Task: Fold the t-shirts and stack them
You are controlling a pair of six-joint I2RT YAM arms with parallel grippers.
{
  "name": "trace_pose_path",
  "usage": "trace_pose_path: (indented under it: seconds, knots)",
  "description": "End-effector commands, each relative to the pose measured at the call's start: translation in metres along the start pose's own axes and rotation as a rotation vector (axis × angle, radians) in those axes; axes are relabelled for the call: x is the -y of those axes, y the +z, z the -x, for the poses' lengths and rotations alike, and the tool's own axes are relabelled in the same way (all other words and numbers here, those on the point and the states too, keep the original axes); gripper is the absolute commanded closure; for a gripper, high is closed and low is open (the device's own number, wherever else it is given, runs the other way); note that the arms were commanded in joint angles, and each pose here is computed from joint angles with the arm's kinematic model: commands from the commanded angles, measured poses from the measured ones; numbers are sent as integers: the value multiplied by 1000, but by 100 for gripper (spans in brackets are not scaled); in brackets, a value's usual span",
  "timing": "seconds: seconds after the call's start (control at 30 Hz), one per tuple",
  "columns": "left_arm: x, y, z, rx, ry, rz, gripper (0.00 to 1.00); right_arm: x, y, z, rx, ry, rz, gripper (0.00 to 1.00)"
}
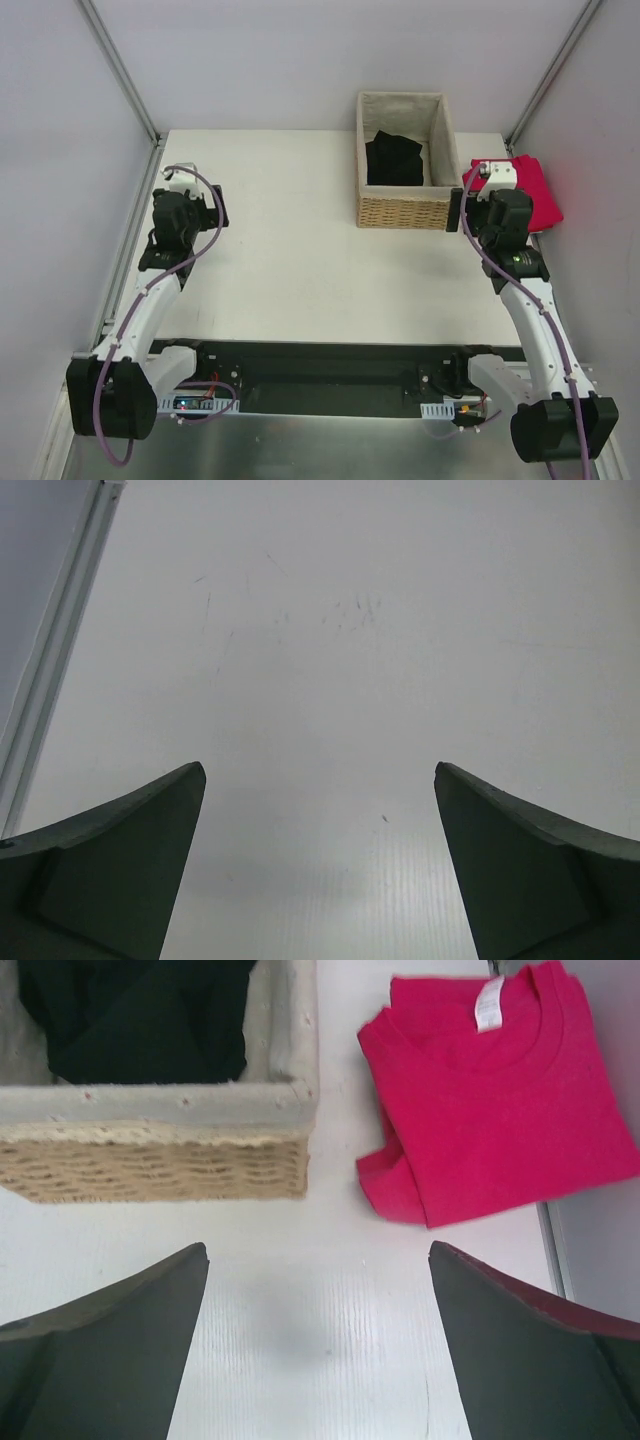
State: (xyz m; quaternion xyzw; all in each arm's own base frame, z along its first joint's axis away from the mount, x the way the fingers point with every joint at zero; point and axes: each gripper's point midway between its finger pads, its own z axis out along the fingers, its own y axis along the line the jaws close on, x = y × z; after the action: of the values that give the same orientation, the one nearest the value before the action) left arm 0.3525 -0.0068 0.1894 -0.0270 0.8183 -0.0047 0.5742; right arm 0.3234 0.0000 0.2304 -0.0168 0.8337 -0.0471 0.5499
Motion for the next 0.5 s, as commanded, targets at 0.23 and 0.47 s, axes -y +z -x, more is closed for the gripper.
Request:
trace_pose_path:
  seconds: [0.23,0.47]
  knots:
    - [-23,-41,15,168,-129,120,1,6,-27,12,-48,179,-15,3]
    - [44,-36,1,-113,-204,-211,8,-7,-39,34,-16,227,110,3]
